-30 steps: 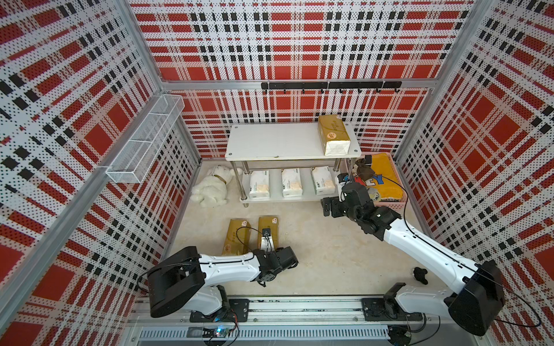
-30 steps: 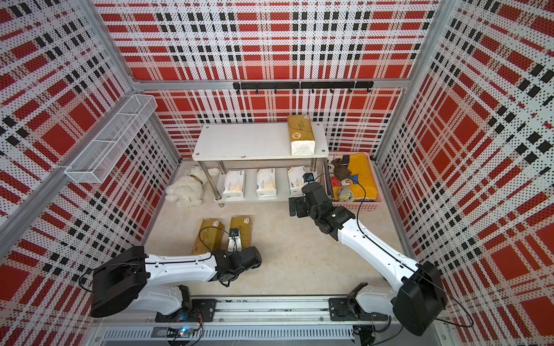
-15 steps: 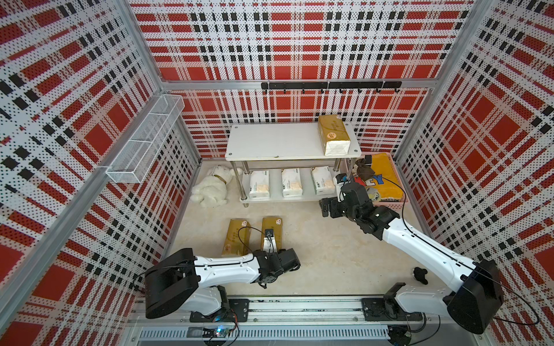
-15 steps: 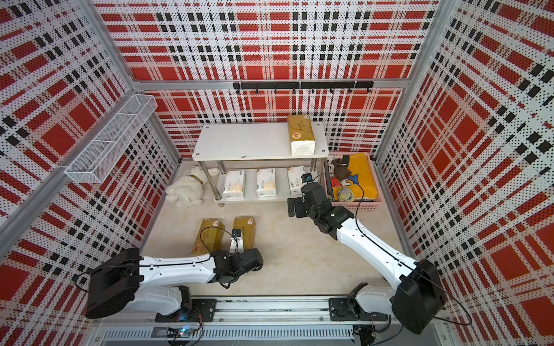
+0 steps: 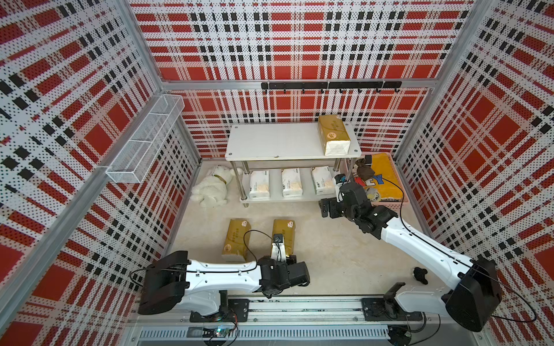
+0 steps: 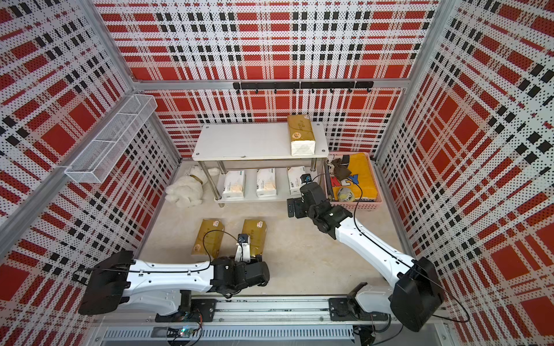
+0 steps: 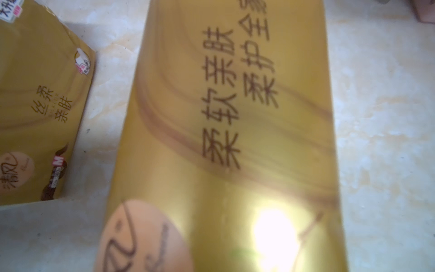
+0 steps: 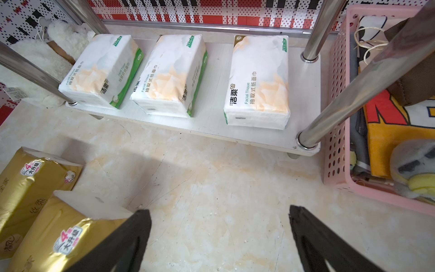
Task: Place the tissue boxes on the shelf by color
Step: Pick up the box of tissues from the center of the board, then place a box of tissues on the shelf.
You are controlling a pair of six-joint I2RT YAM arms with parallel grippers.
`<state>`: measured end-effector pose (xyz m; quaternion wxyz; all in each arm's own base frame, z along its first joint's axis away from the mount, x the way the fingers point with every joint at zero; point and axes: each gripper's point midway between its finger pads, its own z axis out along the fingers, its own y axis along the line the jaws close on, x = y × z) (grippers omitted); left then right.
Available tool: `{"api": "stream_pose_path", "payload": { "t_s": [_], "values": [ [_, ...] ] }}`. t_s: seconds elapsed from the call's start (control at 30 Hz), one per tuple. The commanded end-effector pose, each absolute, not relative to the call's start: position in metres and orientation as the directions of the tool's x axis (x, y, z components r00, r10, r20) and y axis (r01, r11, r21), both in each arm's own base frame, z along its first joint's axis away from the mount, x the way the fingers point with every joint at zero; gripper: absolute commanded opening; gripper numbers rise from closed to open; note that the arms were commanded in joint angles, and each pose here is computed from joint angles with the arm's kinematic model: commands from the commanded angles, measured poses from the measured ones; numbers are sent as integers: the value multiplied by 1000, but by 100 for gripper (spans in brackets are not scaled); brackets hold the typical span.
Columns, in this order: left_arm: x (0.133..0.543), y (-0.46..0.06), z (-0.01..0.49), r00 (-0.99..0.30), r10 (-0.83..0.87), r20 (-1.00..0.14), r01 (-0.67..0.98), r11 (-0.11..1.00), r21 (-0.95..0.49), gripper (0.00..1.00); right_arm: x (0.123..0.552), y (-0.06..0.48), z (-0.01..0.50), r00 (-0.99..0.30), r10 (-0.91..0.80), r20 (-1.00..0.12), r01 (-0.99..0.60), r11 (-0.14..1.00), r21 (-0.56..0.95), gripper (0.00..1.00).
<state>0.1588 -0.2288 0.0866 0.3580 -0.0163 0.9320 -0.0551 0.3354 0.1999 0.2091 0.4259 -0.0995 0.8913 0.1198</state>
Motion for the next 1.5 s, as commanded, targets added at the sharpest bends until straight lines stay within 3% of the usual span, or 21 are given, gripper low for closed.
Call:
{"api": "stream_pose_path", "payload": {
  "t_s": [0.0, 0.33, 0.6, 1.47],
  "values": [
    [163, -237, 121, -690, -109, -716, 3, 988, -152, 75, 338, 202, 211, -604, -85, -792, -283, 952, 113, 100],
    [153, -243, 184, -674, -120, -729, 18, 984, -178, 75, 341, 193, 217, -594, -113, -797, -260, 964, 57, 100],
    [159, -232, 239, -622, -125, -773, 1, 987, -161, 74, 330, 184, 185, -653, -148, -743, -250, 968, 27, 100],
    [260, -237, 376, -440, -18, -898, 24, 999, -31, 75, 309, 183, 163, -684, -114, -721, -251, 964, 86, 100]
  ]
}}
